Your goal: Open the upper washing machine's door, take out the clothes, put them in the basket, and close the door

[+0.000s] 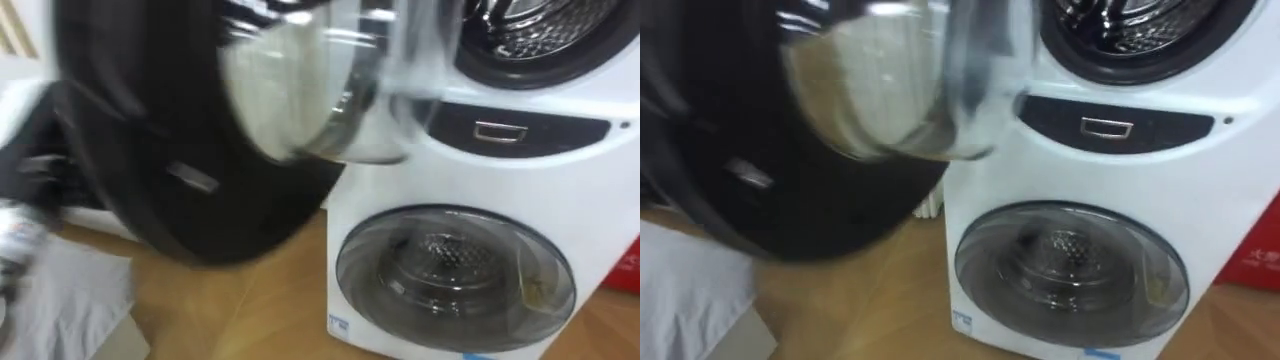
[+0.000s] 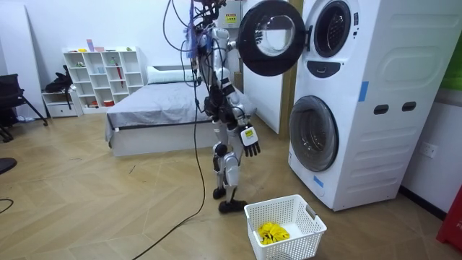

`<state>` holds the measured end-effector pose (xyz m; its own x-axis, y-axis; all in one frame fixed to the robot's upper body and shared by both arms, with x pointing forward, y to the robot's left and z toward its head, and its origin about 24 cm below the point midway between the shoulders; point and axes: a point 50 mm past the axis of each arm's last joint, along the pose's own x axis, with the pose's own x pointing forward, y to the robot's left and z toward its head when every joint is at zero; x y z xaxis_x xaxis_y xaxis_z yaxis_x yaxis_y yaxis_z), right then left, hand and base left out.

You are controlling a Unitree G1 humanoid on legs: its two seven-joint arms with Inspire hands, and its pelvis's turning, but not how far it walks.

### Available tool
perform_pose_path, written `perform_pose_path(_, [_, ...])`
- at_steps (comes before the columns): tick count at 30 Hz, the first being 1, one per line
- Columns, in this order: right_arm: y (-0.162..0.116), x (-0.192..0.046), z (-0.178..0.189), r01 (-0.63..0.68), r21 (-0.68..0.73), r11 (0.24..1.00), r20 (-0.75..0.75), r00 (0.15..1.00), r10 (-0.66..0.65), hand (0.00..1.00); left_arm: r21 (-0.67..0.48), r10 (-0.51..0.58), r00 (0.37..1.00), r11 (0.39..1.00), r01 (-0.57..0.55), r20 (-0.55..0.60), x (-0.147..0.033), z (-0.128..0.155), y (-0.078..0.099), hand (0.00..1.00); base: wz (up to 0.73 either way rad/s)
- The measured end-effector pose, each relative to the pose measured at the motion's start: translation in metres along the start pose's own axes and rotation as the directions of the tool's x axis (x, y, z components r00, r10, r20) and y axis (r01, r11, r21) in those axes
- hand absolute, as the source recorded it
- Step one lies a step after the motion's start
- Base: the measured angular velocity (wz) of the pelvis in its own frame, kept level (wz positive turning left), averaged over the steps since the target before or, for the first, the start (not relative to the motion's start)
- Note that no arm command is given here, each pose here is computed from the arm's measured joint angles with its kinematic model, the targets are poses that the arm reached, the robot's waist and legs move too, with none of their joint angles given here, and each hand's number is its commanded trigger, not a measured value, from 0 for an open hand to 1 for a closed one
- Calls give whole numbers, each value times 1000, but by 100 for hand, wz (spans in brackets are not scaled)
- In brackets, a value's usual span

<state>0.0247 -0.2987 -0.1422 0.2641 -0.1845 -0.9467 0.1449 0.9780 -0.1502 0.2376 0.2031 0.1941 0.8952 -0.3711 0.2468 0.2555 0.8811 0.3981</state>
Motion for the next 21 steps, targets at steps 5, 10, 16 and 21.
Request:
perform_pose_path(5, [1,0,1,1,105,994,17,1000,-3,0,-46,-160,981,985,166,106,9,17,-13,0,-33])
perform_pose_path(10, [5,2,7,37,138,990,34,999,-42,0,-67,-202,973,975,211,115,10,17,-20,0,-10])
perform_pose_path(16, [21,8,33,6,56,998,93,996,-11,0,-184,-241,957,945,269,161,15,12,-46,0,1])
perform_pose_path(21, [33,11,49,-28,-7,1000,122,992,28,0,-249,-286,939,911,328,189,19,10,-67,0,-12])
